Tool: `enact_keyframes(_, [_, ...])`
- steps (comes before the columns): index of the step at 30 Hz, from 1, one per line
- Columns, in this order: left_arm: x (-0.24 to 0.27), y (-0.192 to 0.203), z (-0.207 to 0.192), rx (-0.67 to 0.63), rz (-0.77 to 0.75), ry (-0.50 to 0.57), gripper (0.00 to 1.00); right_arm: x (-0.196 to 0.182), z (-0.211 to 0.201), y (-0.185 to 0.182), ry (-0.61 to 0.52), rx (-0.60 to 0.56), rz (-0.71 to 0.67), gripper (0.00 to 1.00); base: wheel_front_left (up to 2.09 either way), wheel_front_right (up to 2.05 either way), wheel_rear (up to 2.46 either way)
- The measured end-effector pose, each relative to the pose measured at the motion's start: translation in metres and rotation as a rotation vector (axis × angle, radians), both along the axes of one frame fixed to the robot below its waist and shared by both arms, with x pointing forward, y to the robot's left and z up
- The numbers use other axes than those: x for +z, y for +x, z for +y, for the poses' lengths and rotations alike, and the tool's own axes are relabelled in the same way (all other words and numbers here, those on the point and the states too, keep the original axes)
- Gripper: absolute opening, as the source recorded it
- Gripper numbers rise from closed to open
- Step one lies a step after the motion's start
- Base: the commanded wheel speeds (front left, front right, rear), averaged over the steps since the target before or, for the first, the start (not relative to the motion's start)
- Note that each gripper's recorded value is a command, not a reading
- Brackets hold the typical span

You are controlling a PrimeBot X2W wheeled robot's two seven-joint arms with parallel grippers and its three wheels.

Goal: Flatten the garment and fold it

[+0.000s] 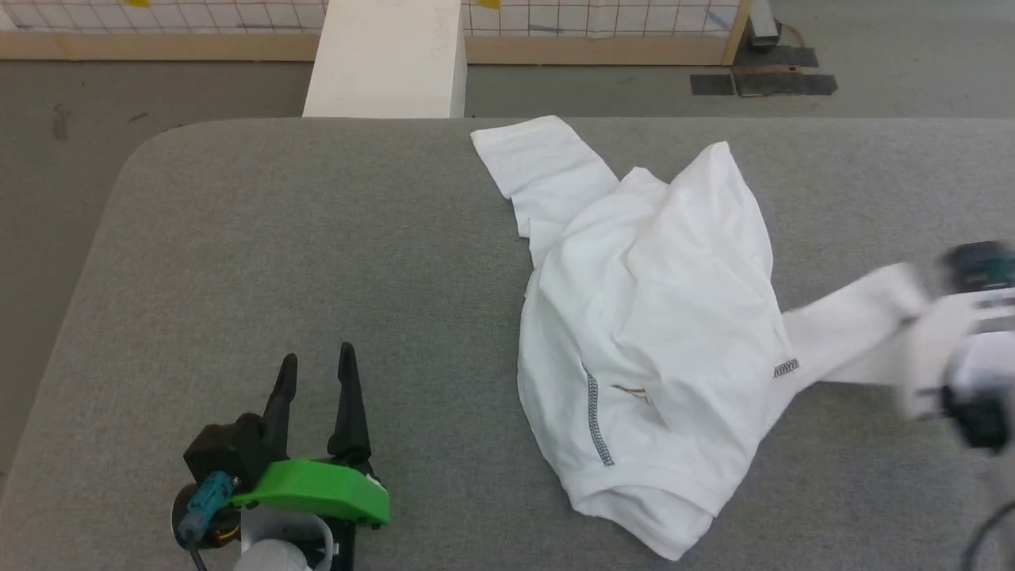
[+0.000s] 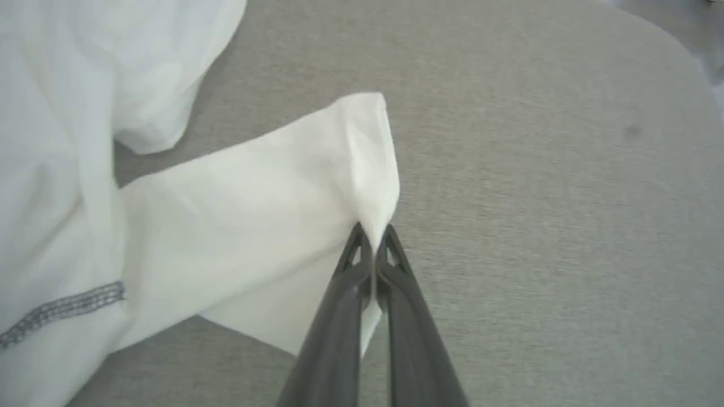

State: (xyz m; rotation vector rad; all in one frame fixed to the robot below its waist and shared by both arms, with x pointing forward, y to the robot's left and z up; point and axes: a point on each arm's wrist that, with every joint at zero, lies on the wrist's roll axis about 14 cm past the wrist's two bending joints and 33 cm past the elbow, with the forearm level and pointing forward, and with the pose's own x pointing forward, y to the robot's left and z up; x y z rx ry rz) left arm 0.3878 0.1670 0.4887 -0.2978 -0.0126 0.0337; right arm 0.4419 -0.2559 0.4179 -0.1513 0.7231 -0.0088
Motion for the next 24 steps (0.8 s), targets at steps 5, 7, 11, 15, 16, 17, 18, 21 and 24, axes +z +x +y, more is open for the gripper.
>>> enact_keyframes(5, [0.0, 0.002, -0.007, -0.023, -0.001, -0.005, 1.0, 0.042, -0.113, -0.017, -0.101, -0.251, -0.082, 0.0, 0.0, 0.0, 0.0])
enact_keyframes(7, [-0.002, 0.002, -0.009, -0.028, 0.003, -0.007, 1.0, 0.044, -0.14, -0.034, -0.108, -0.338, -0.082, 0.0, 0.0, 0.0, 0.0])
enact_keyframes(11, [-0.005, 0.003, -0.013, -0.044, 0.012, -0.008, 1.0, 0.041, -0.187, -0.079, -0.125, -0.518, -0.066, 0.0, 0.0, 0.0, 0.0])
enact_keyframes(15, [-0.007, 0.003, -0.018, -0.062, 0.017, -0.008, 1.0, 0.063, -0.227, -0.108, -0.178, -0.663, -0.139, 0.0, 0.0, 0.0, 0.0])
enact_keyframes(16, [-0.007, 0.003, -0.018, -0.064, 0.016, -0.007, 1.0, 0.068, -0.233, -0.113, -0.192, -0.684, -0.157, 0.0, 0.0, 0.0, 0.0])
enact_keyframes(17, [-0.006, 0.003, -0.019, -0.066, 0.016, -0.006, 1.0, 0.072, -0.237, -0.116, -0.207, -0.695, -0.169, 0.0, 0.0, 0.0, 0.0])
enact_keyframes(18, [-0.006, 0.003, -0.019, -0.068, 0.014, -0.006, 1.0, 0.075, -0.241, -0.12, -0.221, -0.708, -0.178, 0.0, 0.0, 0.0, 0.0])
enact_keyframes(21, [-0.005, 0.004, -0.022, -0.077, 0.012, -0.004, 1.0, 0.074, -0.242, -0.125, -0.215, -0.729, -0.195, 1.0, 0.0, 0.0, 0.0])
enact_keyframes(24, [-0.004, 0.004, -0.026, -0.089, 0.011, -0.005, 1.0, 0.078, -0.235, -0.119, -0.2, -0.716, -0.258, 1.0, 0.0, 0.0, 0.0])
